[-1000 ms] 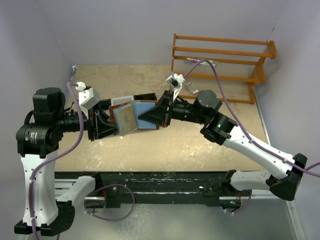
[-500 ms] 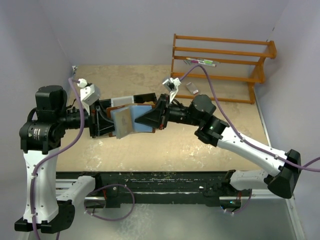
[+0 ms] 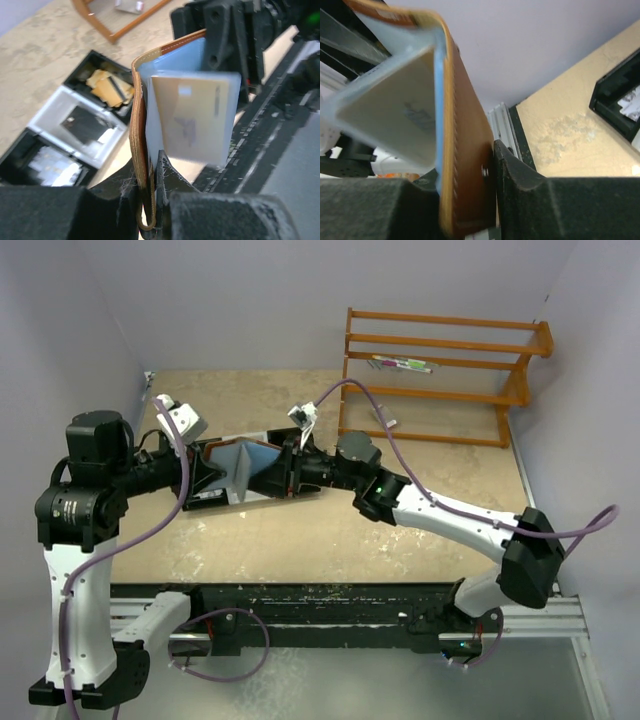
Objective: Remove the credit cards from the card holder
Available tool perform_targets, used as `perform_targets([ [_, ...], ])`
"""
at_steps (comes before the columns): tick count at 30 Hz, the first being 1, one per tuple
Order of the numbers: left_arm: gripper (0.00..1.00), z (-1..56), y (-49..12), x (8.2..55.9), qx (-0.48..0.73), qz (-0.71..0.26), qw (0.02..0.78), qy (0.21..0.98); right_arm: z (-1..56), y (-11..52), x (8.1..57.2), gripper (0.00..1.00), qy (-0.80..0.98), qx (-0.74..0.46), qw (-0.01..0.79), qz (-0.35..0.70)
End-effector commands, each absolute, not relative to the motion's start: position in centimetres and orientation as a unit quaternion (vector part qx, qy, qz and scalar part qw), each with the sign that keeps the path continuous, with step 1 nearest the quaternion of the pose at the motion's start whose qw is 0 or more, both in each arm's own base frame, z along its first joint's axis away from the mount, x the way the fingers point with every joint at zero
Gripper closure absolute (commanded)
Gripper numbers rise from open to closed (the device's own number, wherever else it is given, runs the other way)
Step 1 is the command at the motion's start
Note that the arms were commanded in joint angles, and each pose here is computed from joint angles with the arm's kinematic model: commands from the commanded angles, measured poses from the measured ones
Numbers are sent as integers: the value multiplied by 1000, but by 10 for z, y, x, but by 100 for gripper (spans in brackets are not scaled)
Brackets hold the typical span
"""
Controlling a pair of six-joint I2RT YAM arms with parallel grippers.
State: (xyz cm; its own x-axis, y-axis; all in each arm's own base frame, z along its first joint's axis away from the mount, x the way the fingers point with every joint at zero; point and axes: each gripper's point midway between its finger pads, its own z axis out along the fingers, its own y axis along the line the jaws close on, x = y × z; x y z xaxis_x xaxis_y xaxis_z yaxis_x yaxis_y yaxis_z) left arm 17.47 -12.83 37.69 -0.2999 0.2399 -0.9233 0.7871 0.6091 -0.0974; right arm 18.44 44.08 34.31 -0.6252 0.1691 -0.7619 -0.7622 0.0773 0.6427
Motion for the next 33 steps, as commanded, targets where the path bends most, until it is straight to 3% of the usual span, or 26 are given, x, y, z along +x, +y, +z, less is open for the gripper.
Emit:
perform_targets([
  [1,100,399,-99,197,350,-157,551,741,359,440,185,71,624,-228,380,644],
  [7,100,398,-100,193,353,-160,546,743,350,423,185,68,627,-218,391,638],
  [14,100,406,-128,172,368,-260,529,719,386,396,158,55,561,-267,422,661],
  [17,100,411,-142,155,384,-314,512,701,395,390,154,56,554,-279,433,654],
  [22,100,423,-157,135,399,-378,493,675,413,383,145,73,532,-291,443,660],
  [27,100,436,-165,121,410,-417,485,650,437,368,124,74,491,-333,456,663],
  [33,100,437,-165,123,408,-417,488,649,463,356,116,67,467,-352,482,653],
])
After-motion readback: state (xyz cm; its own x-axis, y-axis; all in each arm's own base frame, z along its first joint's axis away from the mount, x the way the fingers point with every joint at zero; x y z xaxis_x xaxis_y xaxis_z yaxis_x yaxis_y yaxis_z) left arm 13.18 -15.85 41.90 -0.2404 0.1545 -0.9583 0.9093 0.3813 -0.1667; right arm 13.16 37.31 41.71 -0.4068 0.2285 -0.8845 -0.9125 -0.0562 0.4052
